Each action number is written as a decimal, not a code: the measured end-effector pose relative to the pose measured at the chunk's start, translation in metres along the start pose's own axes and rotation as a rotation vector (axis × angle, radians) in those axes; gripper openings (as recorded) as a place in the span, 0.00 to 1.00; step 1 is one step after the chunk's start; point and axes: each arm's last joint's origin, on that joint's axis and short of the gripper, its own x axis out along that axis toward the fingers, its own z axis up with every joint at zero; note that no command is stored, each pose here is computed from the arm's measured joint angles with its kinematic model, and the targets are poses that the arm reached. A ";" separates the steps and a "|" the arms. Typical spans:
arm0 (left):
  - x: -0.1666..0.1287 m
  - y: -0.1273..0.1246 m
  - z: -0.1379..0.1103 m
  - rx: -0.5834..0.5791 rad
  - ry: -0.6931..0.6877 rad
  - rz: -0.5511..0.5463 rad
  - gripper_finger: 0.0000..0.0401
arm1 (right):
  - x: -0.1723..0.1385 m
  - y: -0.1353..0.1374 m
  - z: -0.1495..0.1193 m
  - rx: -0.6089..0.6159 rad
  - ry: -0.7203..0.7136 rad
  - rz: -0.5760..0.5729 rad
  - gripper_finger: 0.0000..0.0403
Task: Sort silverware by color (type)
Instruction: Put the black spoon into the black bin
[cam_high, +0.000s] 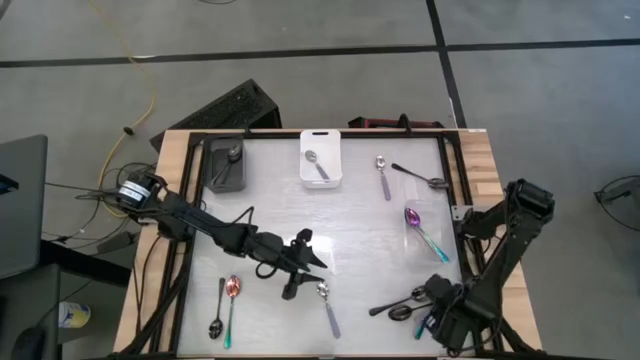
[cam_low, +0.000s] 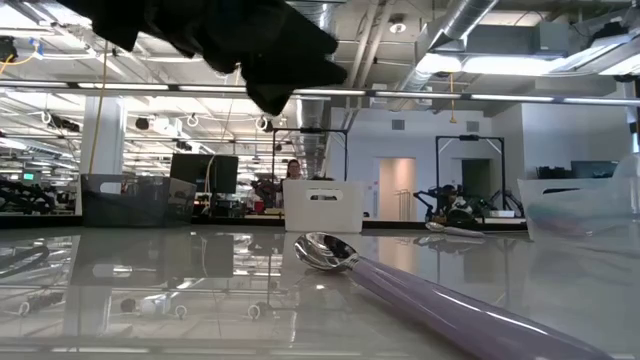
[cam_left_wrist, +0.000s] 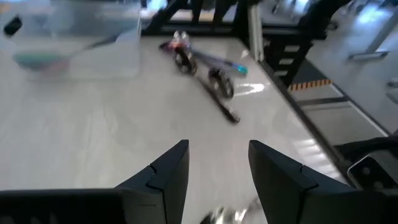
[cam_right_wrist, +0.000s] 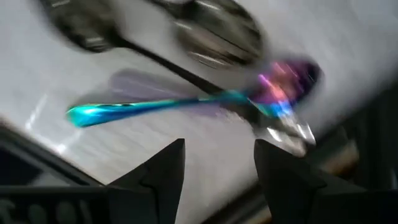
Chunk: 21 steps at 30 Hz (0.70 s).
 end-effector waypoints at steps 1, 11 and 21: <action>0.000 0.000 0.001 0.002 -0.009 -0.004 0.38 | 0.002 0.000 0.000 -0.083 -0.031 0.012 0.53; -0.001 0.000 0.003 -0.030 -0.010 0.010 0.38 | 0.006 0.017 0.013 -0.586 -0.283 0.097 0.53; -0.001 0.001 0.003 -0.025 -0.012 0.015 0.38 | 0.037 0.033 0.012 -0.695 -0.295 0.020 0.53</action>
